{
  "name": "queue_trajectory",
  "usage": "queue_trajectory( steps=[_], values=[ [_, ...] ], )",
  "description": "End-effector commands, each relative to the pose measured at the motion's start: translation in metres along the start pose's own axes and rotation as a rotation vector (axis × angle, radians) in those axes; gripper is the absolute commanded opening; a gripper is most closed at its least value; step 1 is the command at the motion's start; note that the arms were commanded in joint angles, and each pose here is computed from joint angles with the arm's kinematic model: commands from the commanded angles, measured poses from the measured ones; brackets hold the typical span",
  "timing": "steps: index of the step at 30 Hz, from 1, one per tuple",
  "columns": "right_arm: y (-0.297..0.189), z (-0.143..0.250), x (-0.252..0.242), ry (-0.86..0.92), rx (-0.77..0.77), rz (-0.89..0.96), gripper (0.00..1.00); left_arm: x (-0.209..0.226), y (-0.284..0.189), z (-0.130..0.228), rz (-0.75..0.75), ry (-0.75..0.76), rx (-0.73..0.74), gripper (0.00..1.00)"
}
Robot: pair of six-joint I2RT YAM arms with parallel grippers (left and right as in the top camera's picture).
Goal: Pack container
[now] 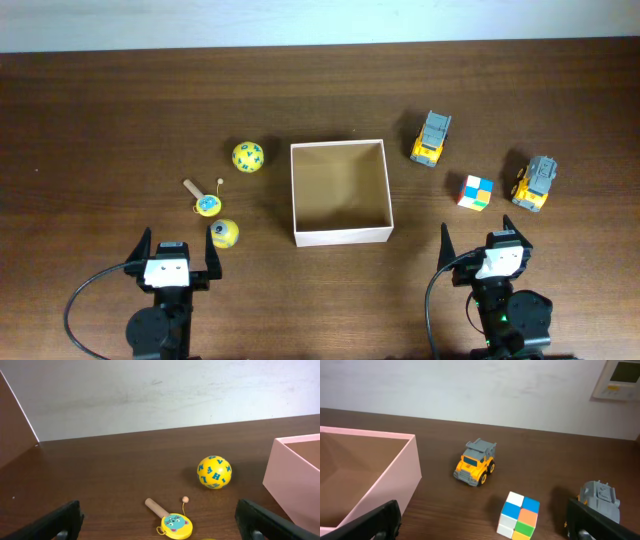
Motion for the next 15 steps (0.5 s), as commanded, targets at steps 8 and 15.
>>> queue_trajectory(
  steps=[8, 15],
  values=[
    [0.0005, 0.0033, -0.0003, 0.005, 0.002, -0.002, 0.99, -0.0028, 0.0004, 0.0023, 0.014, 0.016, 0.001, 0.99],
    [0.0004, 0.0010, -0.0066, 0.005, -0.009, 0.043, 0.99, -0.0028, 0.0004, 0.0023, 0.014, 0.016, 0.001, 0.99]
  ],
)
Point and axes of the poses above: each gripper's point midway between its finger pads, its own y axis out along the fingers, its own x axis along the line the jaws close on, z = x × y, the point moved 3 cm from there along -y, back along the fingers, and after that the axes turned 6 degrees about y, right-handed, at the moved point
